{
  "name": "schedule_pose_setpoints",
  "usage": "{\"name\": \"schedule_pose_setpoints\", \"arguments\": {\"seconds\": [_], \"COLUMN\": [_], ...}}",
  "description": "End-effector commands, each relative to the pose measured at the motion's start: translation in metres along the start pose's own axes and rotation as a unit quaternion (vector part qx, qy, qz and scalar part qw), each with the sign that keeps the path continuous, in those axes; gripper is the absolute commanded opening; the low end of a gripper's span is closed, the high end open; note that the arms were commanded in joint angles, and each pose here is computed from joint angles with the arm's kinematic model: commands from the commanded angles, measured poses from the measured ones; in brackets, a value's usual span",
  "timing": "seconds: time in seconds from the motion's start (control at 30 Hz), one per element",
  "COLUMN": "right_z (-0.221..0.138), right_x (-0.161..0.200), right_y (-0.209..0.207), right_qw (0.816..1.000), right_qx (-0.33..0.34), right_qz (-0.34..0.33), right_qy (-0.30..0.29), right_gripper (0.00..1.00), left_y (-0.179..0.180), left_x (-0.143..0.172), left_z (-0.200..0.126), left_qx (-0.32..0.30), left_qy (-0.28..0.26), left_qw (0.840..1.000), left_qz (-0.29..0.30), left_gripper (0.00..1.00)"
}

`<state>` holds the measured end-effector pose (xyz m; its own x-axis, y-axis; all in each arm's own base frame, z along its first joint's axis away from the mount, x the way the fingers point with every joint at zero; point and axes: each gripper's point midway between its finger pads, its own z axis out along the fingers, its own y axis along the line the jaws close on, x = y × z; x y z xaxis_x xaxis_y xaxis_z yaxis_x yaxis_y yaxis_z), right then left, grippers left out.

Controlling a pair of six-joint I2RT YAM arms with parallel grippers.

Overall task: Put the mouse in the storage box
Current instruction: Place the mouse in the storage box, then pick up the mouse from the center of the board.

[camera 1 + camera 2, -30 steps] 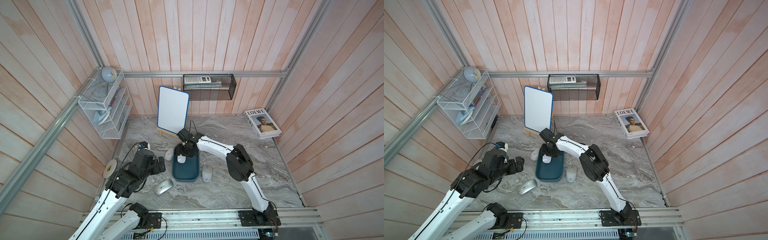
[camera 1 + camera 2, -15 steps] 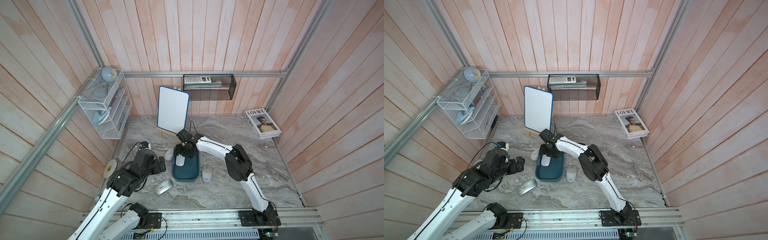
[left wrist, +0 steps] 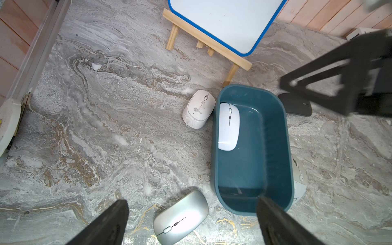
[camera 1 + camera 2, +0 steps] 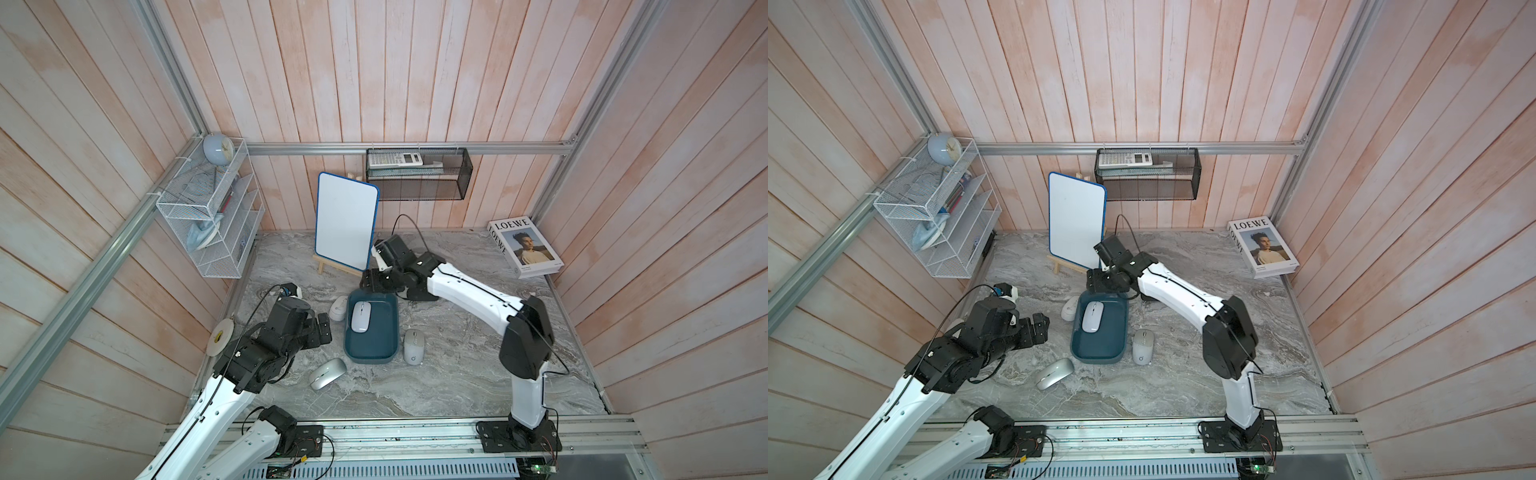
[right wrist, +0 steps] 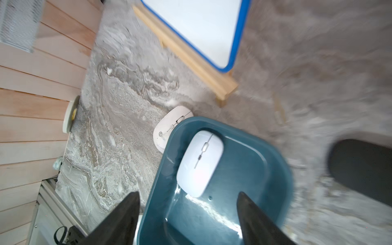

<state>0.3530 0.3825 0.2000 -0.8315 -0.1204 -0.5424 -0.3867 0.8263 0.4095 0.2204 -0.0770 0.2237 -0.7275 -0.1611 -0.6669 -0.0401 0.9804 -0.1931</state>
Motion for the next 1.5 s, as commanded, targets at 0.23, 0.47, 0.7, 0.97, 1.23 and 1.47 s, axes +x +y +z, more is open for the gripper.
{"name": "schedule_pose_setpoints", "arguments": {"seconds": [0.23,0.47,0.7,0.97,1.23,1.47], "right_z": [-0.032,0.005,0.048,0.077,0.082,0.062], "right_x": [-0.007,0.005,0.003,0.021,0.048,0.082], "right_y": [-0.158,-0.215,-0.221,-0.212,-0.214,-0.207], "right_qw": [0.998,0.987,0.986,0.985,0.981,0.981], "right_qx": [0.022,0.121,0.066,0.006,0.000,-0.014], "right_qz": [-0.042,-0.078,-0.040,-0.002,0.011,0.034], "right_qy": [-0.037,0.069,0.146,0.174,0.192,0.191], "right_gripper": [0.84,0.88,0.87,0.83,0.83,0.83], "left_y": [0.001,0.002,0.002,0.003,0.003,0.004], "left_x": [0.001,0.002,0.001,0.001,0.001,0.001], "left_z": [0.002,0.003,0.003,0.003,0.003,0.001], "left_qx": [-0.001,-0.005,-0.005,-0.007,-0.008,-0.007], "left_qy": [0.000,0.004,0.003,0.001,0.002,-0.002], "left_qw": [1.000,1.000,1.000,1.000,1.000,1.000], "left_qz": [-0.001,-0.001,-0.001,-0.001,-0.002,-0.005], "left_gripper": [1.00,1.00,1.00,1.00,1.00,1.00]}}
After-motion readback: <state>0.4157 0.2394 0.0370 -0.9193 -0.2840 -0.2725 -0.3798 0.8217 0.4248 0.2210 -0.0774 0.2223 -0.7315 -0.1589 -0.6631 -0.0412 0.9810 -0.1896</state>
